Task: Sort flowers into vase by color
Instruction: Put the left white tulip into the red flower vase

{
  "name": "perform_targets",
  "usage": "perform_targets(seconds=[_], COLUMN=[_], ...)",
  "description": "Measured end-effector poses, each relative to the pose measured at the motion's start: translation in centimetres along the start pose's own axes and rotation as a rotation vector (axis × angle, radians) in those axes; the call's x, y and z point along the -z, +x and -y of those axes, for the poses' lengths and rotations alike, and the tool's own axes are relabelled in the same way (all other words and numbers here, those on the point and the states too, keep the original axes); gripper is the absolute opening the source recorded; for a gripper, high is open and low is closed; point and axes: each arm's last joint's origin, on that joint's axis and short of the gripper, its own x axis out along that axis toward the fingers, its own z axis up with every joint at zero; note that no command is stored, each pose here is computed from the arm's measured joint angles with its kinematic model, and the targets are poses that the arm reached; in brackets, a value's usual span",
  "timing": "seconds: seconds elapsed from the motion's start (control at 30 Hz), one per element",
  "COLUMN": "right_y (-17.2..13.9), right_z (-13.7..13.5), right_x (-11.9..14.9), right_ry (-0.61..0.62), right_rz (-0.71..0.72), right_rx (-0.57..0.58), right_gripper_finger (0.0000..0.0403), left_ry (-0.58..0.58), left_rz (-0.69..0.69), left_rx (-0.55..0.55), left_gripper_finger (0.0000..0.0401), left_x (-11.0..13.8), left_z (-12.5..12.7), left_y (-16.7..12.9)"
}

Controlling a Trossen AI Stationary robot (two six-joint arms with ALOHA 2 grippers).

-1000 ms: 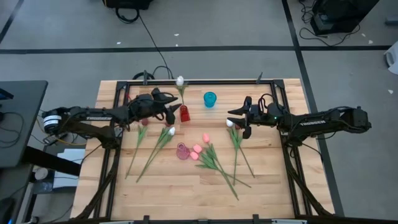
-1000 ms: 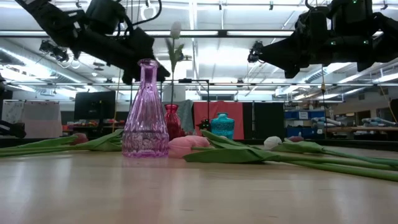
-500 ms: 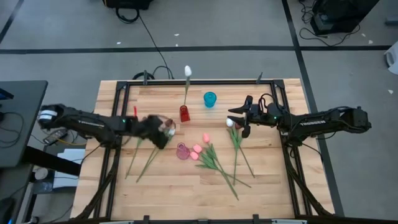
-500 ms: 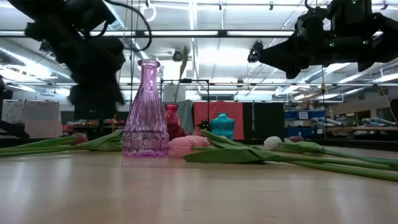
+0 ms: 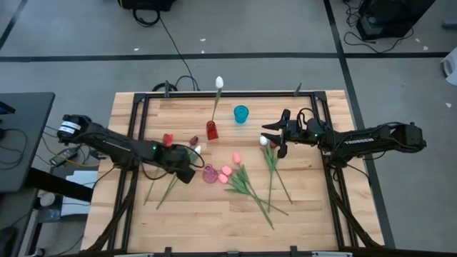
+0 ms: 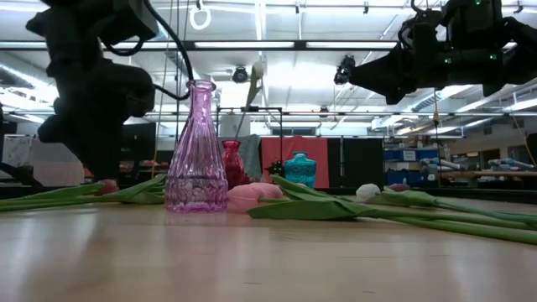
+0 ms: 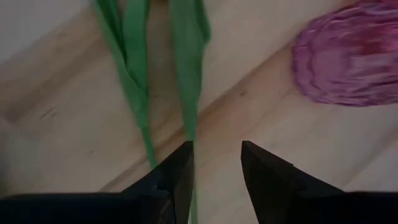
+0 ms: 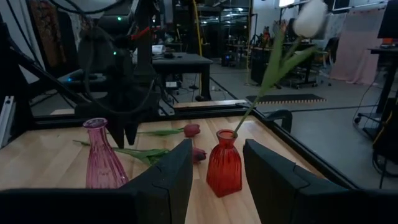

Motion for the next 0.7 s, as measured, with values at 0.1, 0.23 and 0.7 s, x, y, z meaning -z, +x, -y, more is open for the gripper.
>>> perform_targets(seconds=[0.1, 0.23, 0.7], right_y=[0.0, 0.0, 0.0], right_z=[0.0, 0.0, 0.0], right_x=[0.0, 0.0, -0.1], right_ry=[-0.001, -0.001, 0.003], right_rz=[0.000, 0.005, 0.008], right_rx=[0.000, 0.000, -0.003], right_gripper_finger=[0.0154, 0.0154, 0.0154], left_ry=[0.004, 0.010, 0.047], left_rz=[-0.022, -0.048, -0.055], left_rx=[-0.056, -0.115, -0.210], left_gripper_finger=[0.0136, 0.0136, 0.0067], left_x=[-0.1, -0.1, -0.1], left_z=[0.4, 0.5, 0.8], left_y=[0.4, 1.8, 3.9])
